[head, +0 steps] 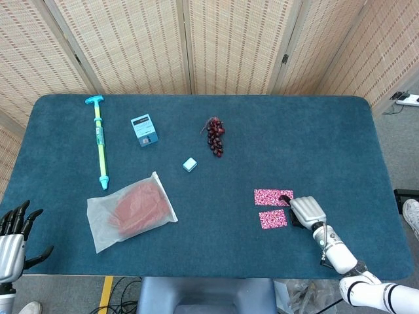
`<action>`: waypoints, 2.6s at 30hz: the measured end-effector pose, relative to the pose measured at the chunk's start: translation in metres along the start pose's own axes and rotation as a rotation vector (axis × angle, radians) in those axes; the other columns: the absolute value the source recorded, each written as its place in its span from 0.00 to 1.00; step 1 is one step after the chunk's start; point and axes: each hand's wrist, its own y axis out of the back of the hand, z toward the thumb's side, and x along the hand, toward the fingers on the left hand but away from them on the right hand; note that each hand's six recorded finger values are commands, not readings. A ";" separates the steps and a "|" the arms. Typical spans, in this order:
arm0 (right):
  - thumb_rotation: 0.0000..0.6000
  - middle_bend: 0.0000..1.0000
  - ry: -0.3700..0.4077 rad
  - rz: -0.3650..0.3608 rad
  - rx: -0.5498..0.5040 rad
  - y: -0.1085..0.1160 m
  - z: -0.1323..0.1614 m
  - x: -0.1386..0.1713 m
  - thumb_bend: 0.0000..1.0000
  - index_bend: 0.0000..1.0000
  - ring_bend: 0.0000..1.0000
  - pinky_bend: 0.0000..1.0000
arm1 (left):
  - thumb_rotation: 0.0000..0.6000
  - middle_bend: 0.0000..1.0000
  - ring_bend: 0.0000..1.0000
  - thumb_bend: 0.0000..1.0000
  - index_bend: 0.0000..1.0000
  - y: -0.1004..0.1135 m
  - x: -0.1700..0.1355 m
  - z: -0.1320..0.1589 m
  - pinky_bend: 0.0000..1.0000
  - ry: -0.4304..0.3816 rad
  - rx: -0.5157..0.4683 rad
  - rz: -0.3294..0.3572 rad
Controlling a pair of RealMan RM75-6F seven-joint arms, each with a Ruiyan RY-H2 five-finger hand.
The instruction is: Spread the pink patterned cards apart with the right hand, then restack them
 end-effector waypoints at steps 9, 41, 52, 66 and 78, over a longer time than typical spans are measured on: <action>1.00 0.97 -0.038 -0.005 0.001 0.001 -0.018 0.012 0.84 0.19 1.00 1.00 | 1.00 0.03 0.02 0.23 0.19 0.002 -0.002 -0.003 0.09 0.014 0.004 0.004; 1.00 0.97 -0.030 -0.026 -0.007 0.004 -0.017 0.013 0.74 0.19 1.00 1.00 | 1.00 0.03 0.02 0.23 0.19 -0.001 0.000 0.003 0.09 -0.003 0.004 -0.004; 1.00 0.97 0.075 -0.121 -0.053 0.021 0.016 0.017 0.34 0.20 1.00 1.00 | 1.00 0.03 0.02 0.23 0.19 0.000 0.000 0.005 0.09 -0.007 0.003 -0.004; 1.00 0.96 0.064 -0.154 -0.091 0.034 0.038 -0.014 0.00 0.23 1.00 1.00 | 1.00 0.03 0.02 0.23 0.19 0.002 -0.003 0.001 0.09 0.004 0.003 -0.002; 1.00 0.99 0.066 -0.202 -0.192 0.042 0.037 -0.004 0.00 0.25 1.00 1.00 | 1.00 0.03 0.02 0.23 0.21 0.000 -0.002 0.004 0.09 -0.006 0.002 -0.008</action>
